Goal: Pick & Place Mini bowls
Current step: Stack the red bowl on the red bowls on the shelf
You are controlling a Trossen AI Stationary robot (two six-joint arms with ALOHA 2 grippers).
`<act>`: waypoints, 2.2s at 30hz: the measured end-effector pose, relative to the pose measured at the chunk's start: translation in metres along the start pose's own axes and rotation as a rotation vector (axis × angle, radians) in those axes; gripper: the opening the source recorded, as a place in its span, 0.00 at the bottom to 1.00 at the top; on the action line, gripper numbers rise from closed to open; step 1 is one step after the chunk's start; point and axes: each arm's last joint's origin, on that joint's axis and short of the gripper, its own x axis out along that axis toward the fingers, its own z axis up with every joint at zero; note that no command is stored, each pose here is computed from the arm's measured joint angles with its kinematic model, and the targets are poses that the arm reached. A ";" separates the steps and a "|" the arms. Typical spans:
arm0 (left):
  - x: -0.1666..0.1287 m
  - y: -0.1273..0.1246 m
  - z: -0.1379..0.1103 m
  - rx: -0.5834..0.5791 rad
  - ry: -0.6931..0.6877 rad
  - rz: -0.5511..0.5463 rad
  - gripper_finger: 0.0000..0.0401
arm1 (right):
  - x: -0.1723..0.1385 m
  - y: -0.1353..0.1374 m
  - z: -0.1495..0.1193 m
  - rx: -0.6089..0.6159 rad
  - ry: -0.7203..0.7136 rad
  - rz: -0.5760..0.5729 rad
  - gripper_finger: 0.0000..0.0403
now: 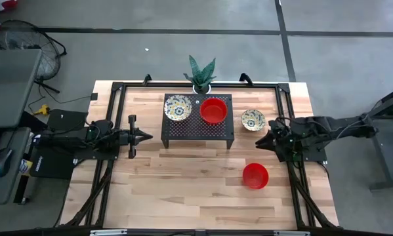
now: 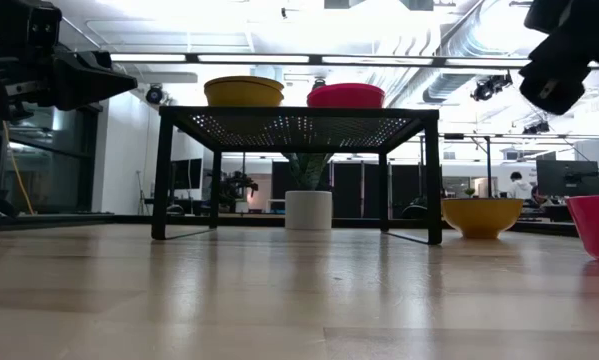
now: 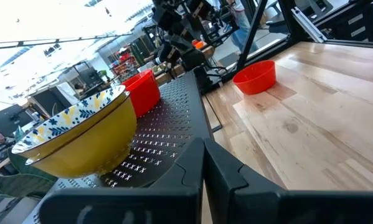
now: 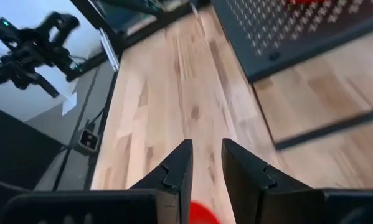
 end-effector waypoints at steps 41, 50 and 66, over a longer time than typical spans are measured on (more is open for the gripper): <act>0.000 0.000 0.000 0.000 0.000 0.000 0.00 | 0.088 0.067 -0.022 0.518 0.633 -0.695 0.21; 0.000 0.000 0.000 0.000 0.000 0.000 0.00 | 0.090 0.064 -0.031 0.590 0.674 -0.832 0.36; 0.000 0.000 0.000 0.000 0.000 0.000 0.00 | 0.105 0.060 -0.046 0.658 0.753 -0.973 0.41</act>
